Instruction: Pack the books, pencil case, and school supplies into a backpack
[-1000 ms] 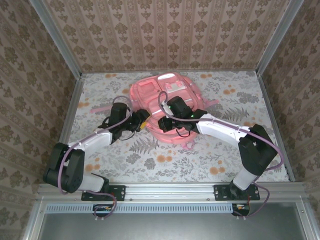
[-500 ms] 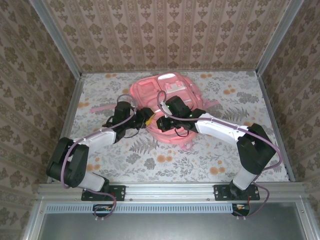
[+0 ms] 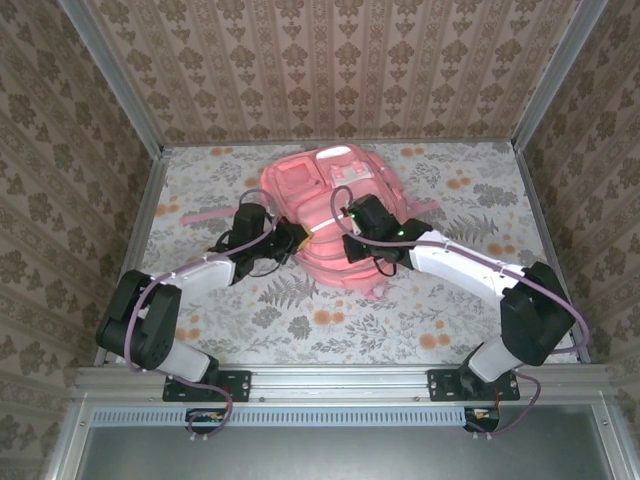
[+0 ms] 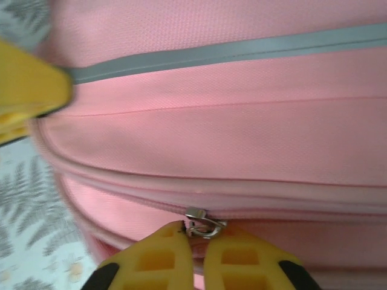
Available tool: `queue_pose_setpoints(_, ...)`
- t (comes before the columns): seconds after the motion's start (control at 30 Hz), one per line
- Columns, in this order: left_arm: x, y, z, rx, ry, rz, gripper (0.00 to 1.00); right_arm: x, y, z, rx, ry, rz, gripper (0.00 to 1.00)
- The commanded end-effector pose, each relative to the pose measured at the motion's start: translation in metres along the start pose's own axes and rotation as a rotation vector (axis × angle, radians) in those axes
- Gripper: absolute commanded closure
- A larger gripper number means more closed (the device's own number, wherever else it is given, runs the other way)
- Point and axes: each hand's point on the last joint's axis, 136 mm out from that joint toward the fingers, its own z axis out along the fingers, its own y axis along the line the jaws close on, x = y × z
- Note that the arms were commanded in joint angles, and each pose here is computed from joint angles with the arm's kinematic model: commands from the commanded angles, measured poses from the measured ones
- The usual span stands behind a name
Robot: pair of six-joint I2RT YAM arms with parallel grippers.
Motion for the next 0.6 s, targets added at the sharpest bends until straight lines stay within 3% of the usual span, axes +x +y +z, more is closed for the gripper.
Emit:
queue_pose_setpoints(0.0,-0.024,0.009,-0.009,-0.052,-0.072,0.043,1.0,-0.003,-0.062,-0.018,0.229,-0.002,0.022,1.0)
queue_pose_setpoints(0.1,-0.03,0.01,-0.014,-0.069,-0.07,0.066,1.0,-0.012,-0.073,-0.019,0.258,0.006,0.072,1.0)
queue_pose_setpoints(0.17,-0.037,0.009,-0.018,-0.085,-0.072,0.082,1.0,-0.014,-0.061,-0.018,0.206,0.019,0.074,1.0)
queue_pose_setpoints(0.33,-0.066,0.009,-0.035,-0.143,-0.104,0.138,1.0,0.006,0.024,-0.019,-0.109,0.078,0.0,1.0)
queue_pose_setpoints(0.4,-0.077,0.012,-0.045,-0.172,-0.132,0.139,0.92,0.011,0.068,-0.024,-0.254,0.071,-0.029,1.0)
queue_pose_setpoints(0.53,-0.087,0.023,-0.08,-0.251,-0.222,0.133,0.55,0.012,0.13,-0.025,-0.416,0.061,-0.018,1.0)
queue_pose_setpoints(0.57,-0.085,0.027,-0.089,-0.267,-0.24,0.124,0.5,0.008,0.143,-0.023,-0.443,0.055,-0.006,1.0)
